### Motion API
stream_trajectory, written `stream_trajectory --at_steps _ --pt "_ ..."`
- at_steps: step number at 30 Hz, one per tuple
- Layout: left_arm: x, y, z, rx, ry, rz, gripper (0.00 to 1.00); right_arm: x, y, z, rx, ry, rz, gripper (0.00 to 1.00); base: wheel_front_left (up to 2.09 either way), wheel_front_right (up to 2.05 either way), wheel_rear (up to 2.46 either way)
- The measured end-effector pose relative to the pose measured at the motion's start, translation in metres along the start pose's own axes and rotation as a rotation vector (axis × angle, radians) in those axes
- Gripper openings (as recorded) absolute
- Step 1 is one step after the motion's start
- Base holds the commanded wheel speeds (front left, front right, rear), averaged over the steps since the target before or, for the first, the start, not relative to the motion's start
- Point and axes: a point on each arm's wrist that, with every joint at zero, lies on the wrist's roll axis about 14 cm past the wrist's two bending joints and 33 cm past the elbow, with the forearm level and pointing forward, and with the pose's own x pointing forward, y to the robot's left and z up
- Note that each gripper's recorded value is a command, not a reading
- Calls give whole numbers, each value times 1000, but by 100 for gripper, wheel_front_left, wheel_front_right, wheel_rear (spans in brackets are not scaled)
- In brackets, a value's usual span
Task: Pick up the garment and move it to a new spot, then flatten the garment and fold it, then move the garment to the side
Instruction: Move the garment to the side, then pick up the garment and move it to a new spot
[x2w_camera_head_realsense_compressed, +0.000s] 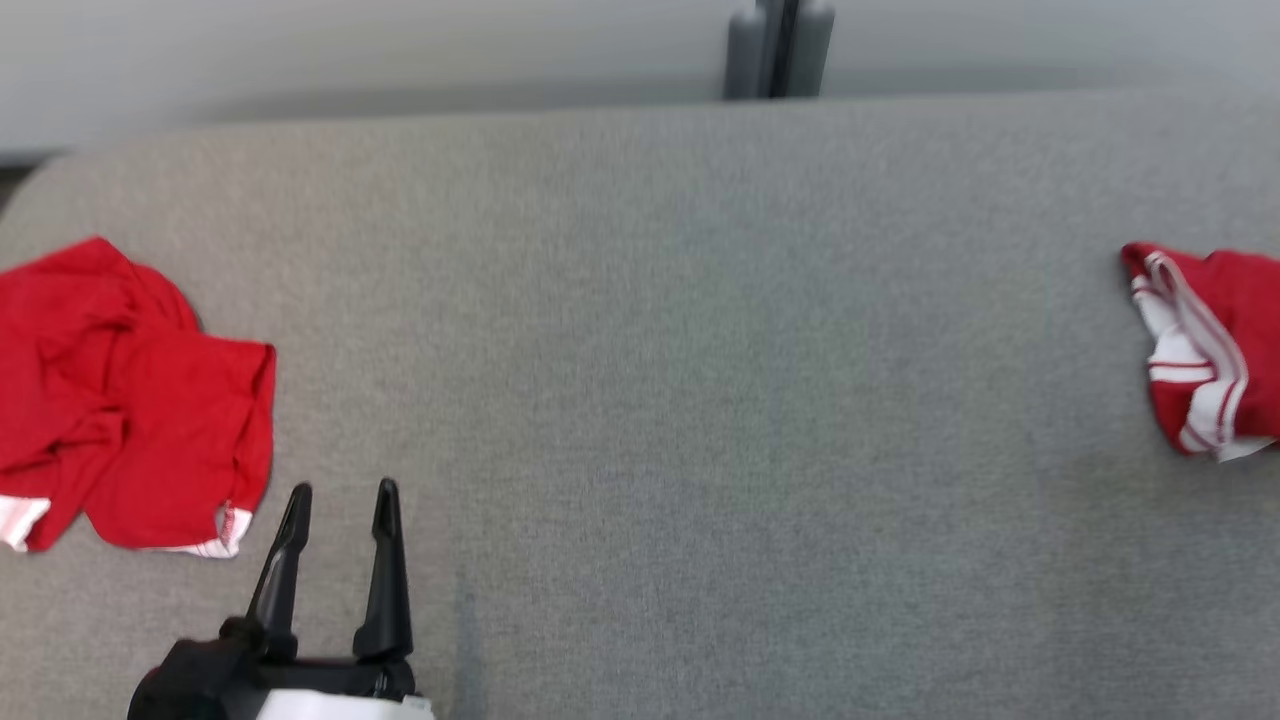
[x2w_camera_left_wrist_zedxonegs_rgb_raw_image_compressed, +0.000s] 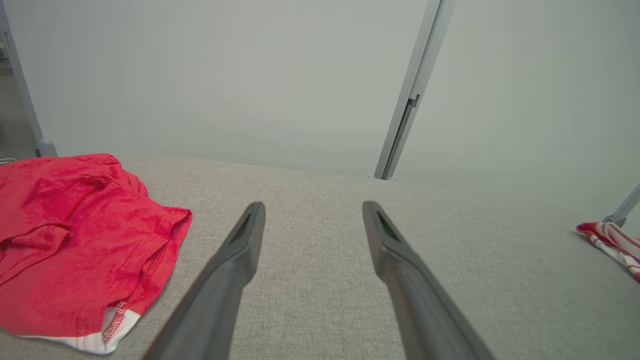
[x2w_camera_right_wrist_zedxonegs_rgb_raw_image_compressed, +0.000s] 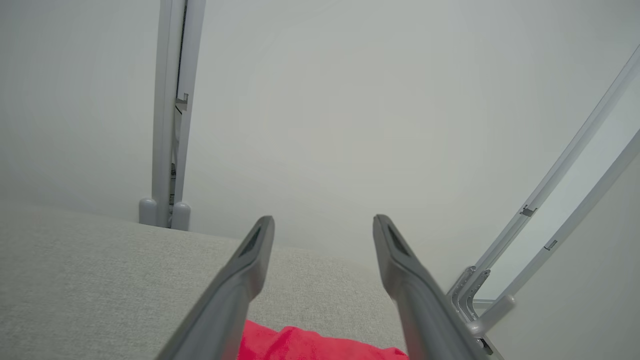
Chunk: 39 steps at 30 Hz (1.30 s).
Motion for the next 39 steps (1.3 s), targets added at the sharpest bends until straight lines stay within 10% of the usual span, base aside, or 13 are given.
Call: stream_trajectory --at_steps 14,39 --pt "-62 25 33 19 -101 75 100 -165 112 11 263 -70 172 100 0 0 0" --pt "-67 29 29 23 -90 79 100 -174 141 8 330 -42 221 100 0 0 0"
